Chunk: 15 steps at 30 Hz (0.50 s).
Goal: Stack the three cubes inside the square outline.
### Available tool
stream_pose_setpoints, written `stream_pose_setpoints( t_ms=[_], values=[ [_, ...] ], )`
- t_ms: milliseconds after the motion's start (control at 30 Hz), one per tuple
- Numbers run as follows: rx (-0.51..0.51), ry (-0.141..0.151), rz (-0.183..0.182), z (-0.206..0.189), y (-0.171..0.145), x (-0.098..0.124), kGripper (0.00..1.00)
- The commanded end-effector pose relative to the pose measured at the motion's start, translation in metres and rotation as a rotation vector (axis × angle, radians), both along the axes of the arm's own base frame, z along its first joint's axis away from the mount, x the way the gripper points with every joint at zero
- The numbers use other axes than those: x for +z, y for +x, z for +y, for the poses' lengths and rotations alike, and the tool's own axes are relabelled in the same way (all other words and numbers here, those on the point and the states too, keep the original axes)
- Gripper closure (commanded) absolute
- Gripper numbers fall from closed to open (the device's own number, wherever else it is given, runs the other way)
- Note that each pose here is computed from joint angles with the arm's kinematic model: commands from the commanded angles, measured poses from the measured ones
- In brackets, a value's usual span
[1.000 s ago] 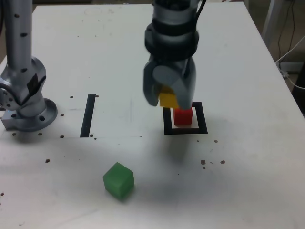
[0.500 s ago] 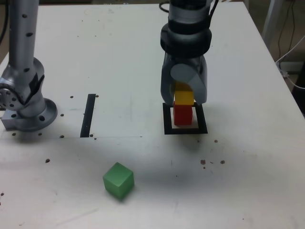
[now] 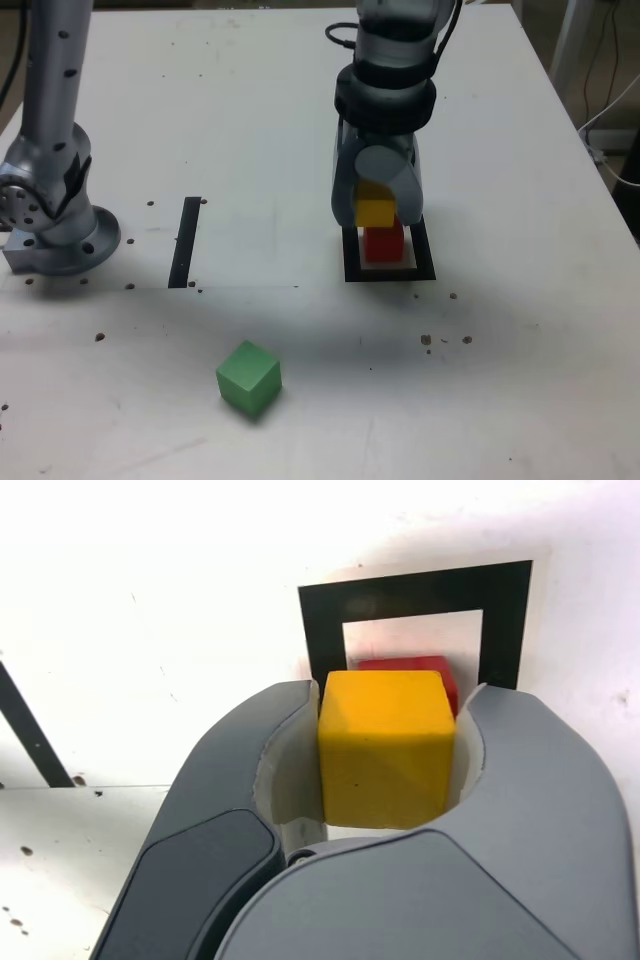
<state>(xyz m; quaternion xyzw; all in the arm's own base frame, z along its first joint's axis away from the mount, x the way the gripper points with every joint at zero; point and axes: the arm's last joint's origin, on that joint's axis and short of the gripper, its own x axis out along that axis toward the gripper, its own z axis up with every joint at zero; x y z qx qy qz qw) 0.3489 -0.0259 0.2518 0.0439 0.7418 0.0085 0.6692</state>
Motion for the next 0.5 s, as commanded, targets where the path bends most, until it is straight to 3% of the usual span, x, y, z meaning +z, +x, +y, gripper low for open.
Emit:
stream_pose_setpoints(
  t_ms=[0, 467],
  values=[
    [0.004, 0.003, 0.007, 0.0012, 0.0014, -0.0031, 0.71],
    [-0.002, -0.008, -0.024, -0.0008, 0.0047, -0.0022, 0.7]
  ],
)
